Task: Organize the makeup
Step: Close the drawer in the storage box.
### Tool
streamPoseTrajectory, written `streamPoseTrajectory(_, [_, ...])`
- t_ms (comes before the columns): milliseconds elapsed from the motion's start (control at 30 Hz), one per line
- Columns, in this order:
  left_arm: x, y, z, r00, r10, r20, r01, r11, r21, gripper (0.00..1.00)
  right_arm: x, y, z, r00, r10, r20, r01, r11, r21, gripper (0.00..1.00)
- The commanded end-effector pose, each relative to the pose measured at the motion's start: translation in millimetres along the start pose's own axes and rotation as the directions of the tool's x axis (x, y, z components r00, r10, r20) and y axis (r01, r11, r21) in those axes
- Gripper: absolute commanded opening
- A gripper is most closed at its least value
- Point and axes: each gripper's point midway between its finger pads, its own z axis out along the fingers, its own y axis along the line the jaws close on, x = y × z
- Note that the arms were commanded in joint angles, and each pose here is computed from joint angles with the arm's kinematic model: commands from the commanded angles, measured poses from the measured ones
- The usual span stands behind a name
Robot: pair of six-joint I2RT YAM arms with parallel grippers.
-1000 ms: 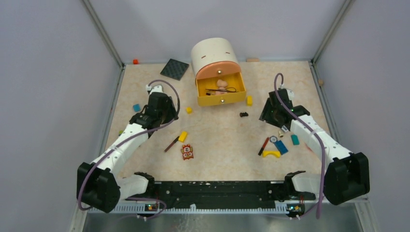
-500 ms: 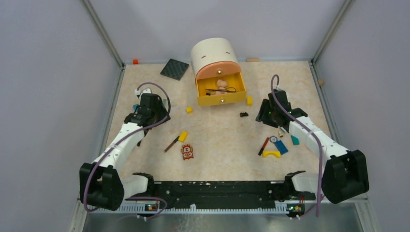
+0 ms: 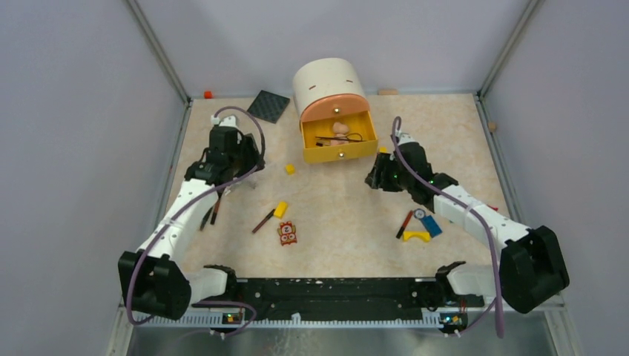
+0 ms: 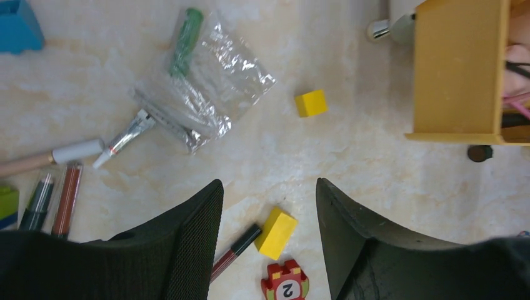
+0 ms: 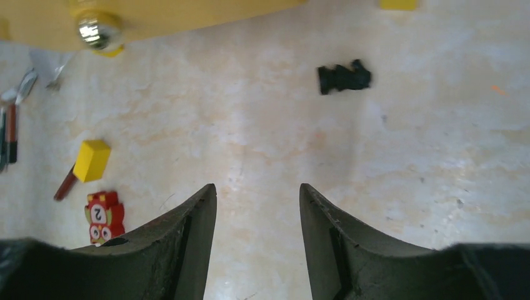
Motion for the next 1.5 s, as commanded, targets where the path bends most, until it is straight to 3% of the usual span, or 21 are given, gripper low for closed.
streamPoseTrajectory(0, [-36.7,-27.4,-19.9,0.995,0.082,0.061,-0.088,0.991,0.106,0.62,-37.8,60.6,-4.0,0.985,-0.111,0.132,0.128,0.983,-0.133,0.52])
streamPoseTrajectory(100, [-55.0,-29.1,-38.8,0.981,0.132,0.139,-0.147,0.984,0.105,0.63,-47.4,75.1,3.4,0.982,-0.121,0.145,0.142,0.979,-0.147,0.54])
streamPoseTrajectory(267, [-67.2,-1.0,-51.9,0.949,0.202,0.243,-0.200,0.979,-0.036,0.65,-56.0,96.0,20.6,0.978,-0.159,0.136,0.180,0.971,-0.157,0.54])
streamPoseTrajectory(800, [-64.6,13.9,-56.7,0.932,0.217,0.289,-0.199,0.976,-0.090,0.66,-63.2,116.0,57.8,0.976,-0.200,0.091,0.211,0.969,-0.129,0.53])
streamPoseTrajectory(1000, [-65.4,16.3,-58.7,0.930,0.218,0.297,-0.196,0.975,-0.102,0.65,-62.4,120.1,65.4,0.980,-0.182,0.080,0.192,0.972,-0.139,0.46])
streamPoseTrajectory(1267, [-67.2,16.4,-61.1,0.927,0.215,0.307,-0.193,0.976,-0.102,0.65,-65.2,125.0,66.4,0.983,-0.163,0.087,0.174,0.973,-0.154,0.22])
streamPoseTrajectory(1467, [-67.0,17.3,-60.5,0.928,0.215,0.305,-0.192,0.976,-0.105,0.65,-73.8,123.3,64.1,0.983,-0.140,0.120,0.156,0.979,-0.132,0.14])
